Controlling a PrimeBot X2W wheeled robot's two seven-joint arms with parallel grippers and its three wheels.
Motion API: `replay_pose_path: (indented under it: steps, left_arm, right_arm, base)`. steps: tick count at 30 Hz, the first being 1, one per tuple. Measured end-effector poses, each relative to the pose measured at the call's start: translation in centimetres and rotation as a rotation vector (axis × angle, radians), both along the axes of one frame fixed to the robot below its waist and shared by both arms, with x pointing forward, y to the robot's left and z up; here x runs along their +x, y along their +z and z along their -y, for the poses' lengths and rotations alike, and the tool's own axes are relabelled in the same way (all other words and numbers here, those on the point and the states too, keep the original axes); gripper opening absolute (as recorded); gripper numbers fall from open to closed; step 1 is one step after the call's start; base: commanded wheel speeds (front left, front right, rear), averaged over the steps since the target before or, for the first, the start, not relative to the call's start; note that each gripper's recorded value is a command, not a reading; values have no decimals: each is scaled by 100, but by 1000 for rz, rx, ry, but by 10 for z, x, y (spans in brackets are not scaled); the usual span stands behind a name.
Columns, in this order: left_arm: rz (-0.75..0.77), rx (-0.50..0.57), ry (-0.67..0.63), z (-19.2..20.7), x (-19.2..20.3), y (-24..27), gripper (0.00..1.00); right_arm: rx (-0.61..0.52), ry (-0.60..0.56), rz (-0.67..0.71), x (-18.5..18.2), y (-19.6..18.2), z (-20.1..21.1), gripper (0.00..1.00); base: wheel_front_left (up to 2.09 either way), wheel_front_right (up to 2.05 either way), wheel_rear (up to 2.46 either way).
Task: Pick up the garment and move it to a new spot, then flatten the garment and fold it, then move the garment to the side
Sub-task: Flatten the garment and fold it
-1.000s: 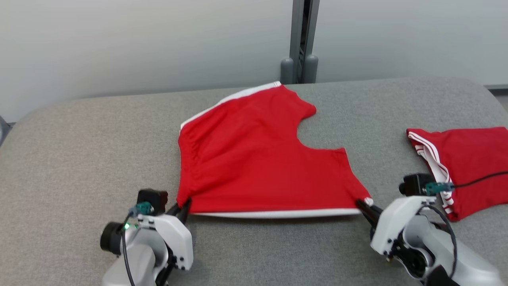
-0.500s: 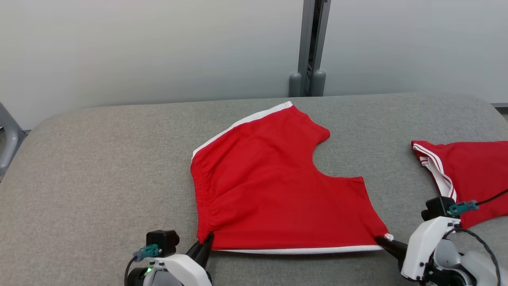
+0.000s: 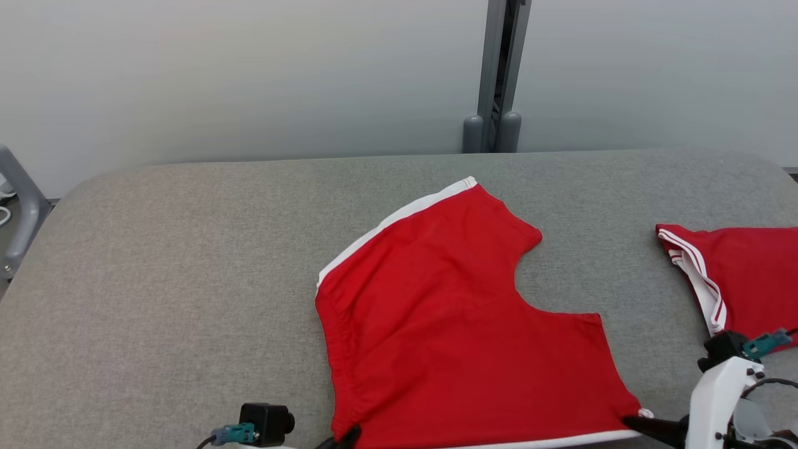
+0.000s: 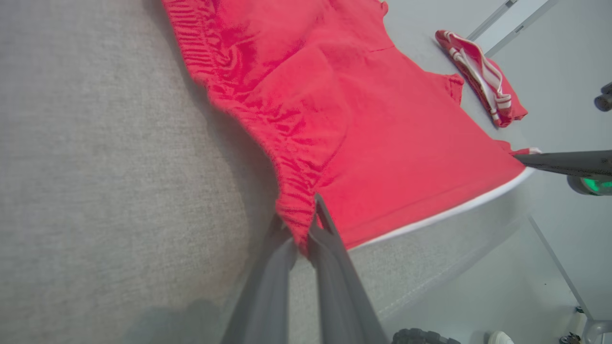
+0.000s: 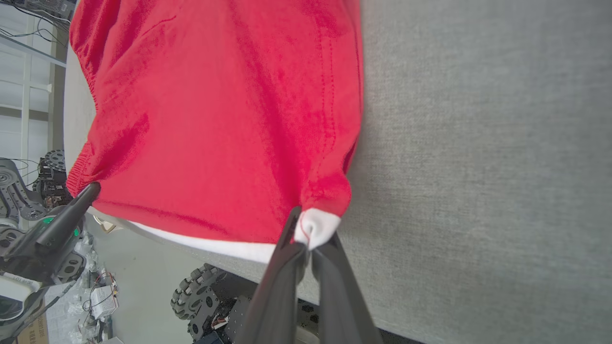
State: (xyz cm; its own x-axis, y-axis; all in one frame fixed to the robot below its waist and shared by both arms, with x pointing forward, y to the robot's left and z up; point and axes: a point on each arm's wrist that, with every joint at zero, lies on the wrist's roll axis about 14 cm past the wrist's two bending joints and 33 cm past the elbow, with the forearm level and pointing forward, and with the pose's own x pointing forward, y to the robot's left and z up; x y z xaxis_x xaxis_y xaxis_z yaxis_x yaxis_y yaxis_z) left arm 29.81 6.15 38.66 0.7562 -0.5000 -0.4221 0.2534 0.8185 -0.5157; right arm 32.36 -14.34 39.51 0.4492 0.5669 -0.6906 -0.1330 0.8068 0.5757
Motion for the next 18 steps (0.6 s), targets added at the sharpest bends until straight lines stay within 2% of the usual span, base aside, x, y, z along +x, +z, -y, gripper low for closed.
replay_pose_path:
  steps: [8,18]
  left_arm:
    - [-81,-73,-75,3,-24,12,0]
    - [-95,-219,-16,4,-9,46,0]
  right_arm:
    - [-2,29,-38,-4,4,8,0]
    - [42,34,123,41,44,-3,0]
  base:
    - [0,0,0]
    - [0,0,0]
